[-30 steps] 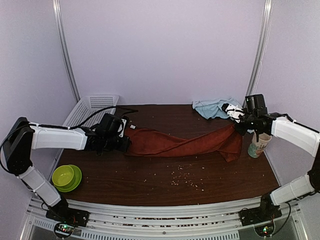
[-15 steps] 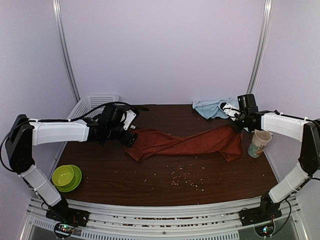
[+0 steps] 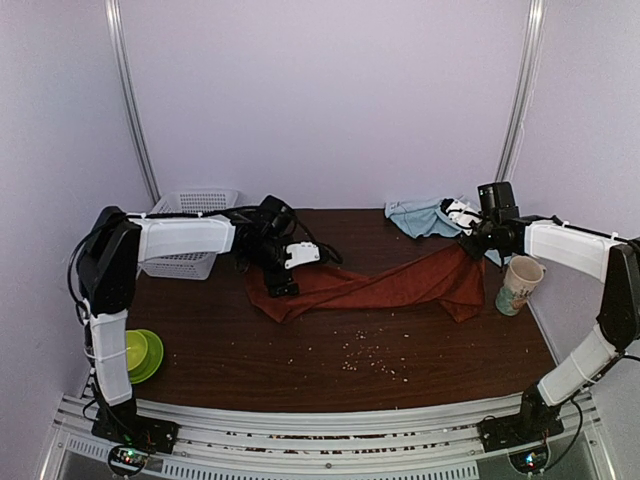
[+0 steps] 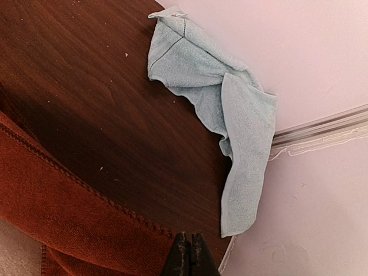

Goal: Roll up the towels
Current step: Flatten out the towel at the center of the board.

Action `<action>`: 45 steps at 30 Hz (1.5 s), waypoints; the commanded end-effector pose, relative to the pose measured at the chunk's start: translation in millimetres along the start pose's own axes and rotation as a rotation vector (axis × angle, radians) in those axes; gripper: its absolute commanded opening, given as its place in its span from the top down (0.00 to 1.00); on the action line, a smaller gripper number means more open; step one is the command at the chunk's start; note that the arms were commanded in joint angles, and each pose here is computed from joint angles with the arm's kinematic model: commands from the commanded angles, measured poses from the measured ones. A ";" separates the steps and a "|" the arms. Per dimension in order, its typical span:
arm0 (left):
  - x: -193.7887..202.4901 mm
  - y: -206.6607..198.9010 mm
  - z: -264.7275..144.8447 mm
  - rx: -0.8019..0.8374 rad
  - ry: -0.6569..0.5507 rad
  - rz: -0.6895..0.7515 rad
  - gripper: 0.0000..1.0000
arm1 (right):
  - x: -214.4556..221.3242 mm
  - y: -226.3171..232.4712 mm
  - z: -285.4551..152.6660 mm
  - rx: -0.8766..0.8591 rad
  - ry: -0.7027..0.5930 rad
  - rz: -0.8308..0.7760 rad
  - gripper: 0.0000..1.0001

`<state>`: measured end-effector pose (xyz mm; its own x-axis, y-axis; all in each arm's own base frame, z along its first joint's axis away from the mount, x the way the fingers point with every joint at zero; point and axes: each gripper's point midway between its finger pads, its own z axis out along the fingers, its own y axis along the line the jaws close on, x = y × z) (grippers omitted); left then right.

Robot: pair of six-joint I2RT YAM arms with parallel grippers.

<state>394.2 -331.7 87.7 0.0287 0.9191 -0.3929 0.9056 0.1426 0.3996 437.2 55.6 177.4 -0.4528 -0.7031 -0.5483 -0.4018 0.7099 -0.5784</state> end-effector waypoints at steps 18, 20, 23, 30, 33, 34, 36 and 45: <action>23.2 -73.8 0.4 0.356 0.072 0.012 0.29 | -10.7 -7.3 -10.0 -0.002 -0.040 0.040 1.00; 25.0 -74.1 2.7 0.355 0.081 0.001 0.31 | -10.7 -7.1 -10.3 -0.003 -0.040 0.042 1.00; 26.2 -75.1 5.0 0.359 0.086 -0.009 0.37 | -11.2 -6.9 -11.6 -0.006 -0.042 0.044 1.00; 32.9 -80.5 12.7 0.373 0.112 -0.025 0.51 | -12.7 -6.1 -15.8 -0.013 -0.055 0.046 1.00; 32.8 -80.9 14.0 0.374 0.114 -0.027 0.63 | -12.5 -6.3 -16.7 -0.013 -0.056 0.045 1.00; 32.0 -80.9 14.0 0.376 0.111 -0.028 0.66 | -12.4 -5.8 -16.7 -0.014 -0.056 0.045 1.00; 32.0 -80.2 14.9 0.373 0.113 -0.030 0.78 | -11.9 -5.9 -16.6 -0.014 -0.054 0.045 1.00; 23.3 -67.4 9.4 0.318 0.089 -0.049 1.00 | -13.2 -6.6 -17.6 -0.012 -0.058 0.041 1.00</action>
<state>329.0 -314.2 31.3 -0.0406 0.9556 -0.2918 0.9966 0.0596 0.0567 432.8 62.3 183.1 -0.4390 -0.6842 -0.5823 -0.4156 0.7293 -0.5436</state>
